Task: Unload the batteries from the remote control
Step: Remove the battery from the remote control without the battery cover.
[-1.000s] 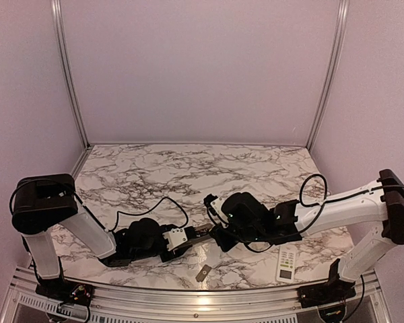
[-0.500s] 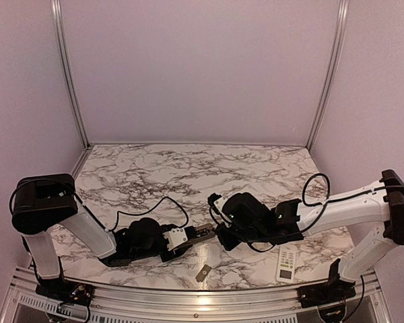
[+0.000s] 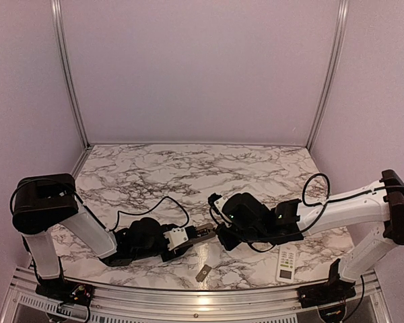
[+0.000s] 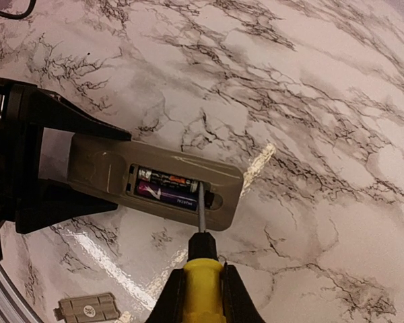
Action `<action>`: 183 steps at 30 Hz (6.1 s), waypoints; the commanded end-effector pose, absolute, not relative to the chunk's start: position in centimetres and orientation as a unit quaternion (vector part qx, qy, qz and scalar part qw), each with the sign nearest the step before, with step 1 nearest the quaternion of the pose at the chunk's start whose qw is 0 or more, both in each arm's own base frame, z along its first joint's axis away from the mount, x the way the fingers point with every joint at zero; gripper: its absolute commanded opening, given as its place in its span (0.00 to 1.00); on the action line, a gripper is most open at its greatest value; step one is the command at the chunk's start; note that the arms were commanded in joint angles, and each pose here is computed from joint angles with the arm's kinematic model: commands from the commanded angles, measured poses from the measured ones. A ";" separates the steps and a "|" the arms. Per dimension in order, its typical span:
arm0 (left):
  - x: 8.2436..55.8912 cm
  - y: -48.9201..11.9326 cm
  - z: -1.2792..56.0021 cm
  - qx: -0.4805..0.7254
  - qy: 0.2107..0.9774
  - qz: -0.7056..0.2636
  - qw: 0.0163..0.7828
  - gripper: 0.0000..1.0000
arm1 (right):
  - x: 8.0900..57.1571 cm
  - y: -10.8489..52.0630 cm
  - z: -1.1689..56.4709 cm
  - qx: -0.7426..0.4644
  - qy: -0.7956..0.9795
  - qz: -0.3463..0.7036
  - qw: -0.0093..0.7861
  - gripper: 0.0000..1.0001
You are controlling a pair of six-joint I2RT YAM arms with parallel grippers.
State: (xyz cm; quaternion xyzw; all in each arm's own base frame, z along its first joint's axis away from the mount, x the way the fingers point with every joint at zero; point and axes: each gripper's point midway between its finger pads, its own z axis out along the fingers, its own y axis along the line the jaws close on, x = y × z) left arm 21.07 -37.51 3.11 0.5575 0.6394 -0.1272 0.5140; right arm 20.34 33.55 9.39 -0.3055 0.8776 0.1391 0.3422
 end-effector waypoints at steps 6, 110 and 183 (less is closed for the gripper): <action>20.1 -38.5 3.3 0.571 0.624 -0.147 0.513 0.00 | 20.3 33.4 7.5 -0.313 0.889 0.118 0.313 0.00; 17.3 -38.9 2.6 0.622 0.596 -0.195 0.469 0.00 | 15.0 33.4 11.6 -0.575 0.763 0.137 0.261 0.00; 16.4 -39.4 1.5 0.639 0.596 -0.212 0.438 0.00 | 15.7 33.6 9.5 -0.611 0.754 0.090 0.223 0.00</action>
